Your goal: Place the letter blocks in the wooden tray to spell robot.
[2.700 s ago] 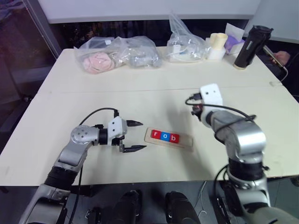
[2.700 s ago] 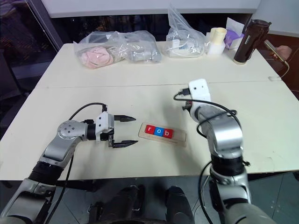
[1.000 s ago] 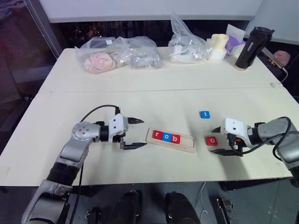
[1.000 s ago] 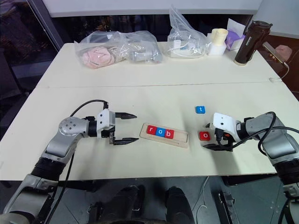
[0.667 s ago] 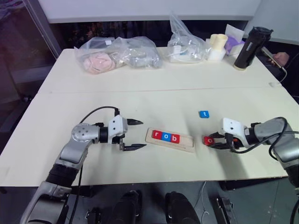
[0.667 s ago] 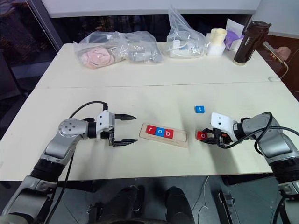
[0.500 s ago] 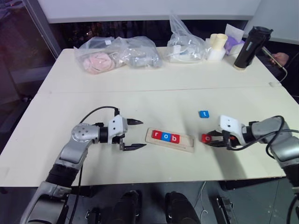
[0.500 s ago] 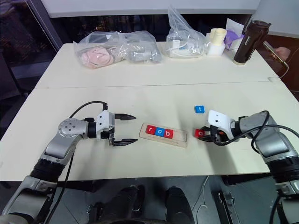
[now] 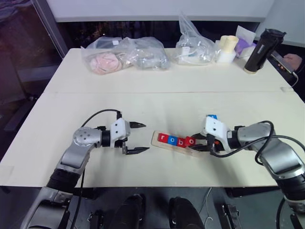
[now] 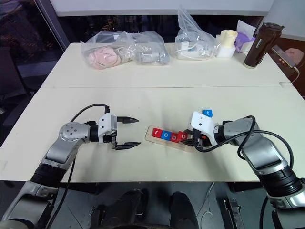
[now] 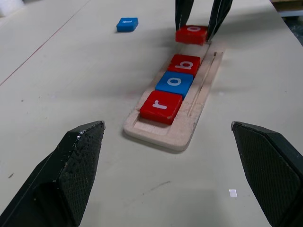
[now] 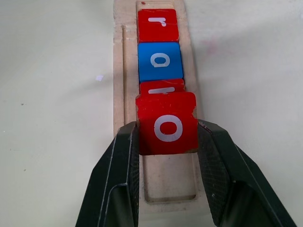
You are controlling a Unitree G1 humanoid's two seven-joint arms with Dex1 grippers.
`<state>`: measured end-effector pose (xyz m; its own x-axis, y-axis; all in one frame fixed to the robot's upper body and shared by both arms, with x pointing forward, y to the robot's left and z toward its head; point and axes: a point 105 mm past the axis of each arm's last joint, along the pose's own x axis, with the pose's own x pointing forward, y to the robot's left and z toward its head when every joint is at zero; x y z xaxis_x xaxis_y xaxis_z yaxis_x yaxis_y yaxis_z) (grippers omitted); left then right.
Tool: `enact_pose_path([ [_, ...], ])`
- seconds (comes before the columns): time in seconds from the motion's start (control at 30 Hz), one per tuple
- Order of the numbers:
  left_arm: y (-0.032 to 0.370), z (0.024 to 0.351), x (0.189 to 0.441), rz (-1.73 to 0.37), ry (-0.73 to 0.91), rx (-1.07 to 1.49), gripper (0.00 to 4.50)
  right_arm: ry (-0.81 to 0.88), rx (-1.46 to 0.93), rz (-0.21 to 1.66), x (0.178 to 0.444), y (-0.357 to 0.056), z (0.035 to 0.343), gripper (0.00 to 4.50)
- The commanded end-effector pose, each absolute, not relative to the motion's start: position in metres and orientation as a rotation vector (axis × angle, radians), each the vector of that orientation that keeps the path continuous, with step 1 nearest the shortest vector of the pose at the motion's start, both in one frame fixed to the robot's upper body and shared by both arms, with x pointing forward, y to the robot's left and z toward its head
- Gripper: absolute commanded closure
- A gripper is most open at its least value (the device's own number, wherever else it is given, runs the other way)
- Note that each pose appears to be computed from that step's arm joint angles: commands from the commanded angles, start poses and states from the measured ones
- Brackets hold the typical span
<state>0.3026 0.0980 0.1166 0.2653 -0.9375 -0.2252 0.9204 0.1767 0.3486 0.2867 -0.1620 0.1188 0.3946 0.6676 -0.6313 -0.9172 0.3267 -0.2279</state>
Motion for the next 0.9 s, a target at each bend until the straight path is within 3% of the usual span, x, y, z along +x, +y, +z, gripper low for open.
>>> enact_pose_path([
  [0.03, 0.094, 0.126, 0.299, -1.319, -0.09, 0.469, 0.0, 0.45, -0.646, 1.099, 0.284, -0.156, 0.12, 3.36],
  [0.9, 0.09, 0.126, 0.298, -1.318, -0.091, 0.455, 0.0, 0.478, -0.697, 1.052, 0.293, -0.172, 0.116, 3.36],
])
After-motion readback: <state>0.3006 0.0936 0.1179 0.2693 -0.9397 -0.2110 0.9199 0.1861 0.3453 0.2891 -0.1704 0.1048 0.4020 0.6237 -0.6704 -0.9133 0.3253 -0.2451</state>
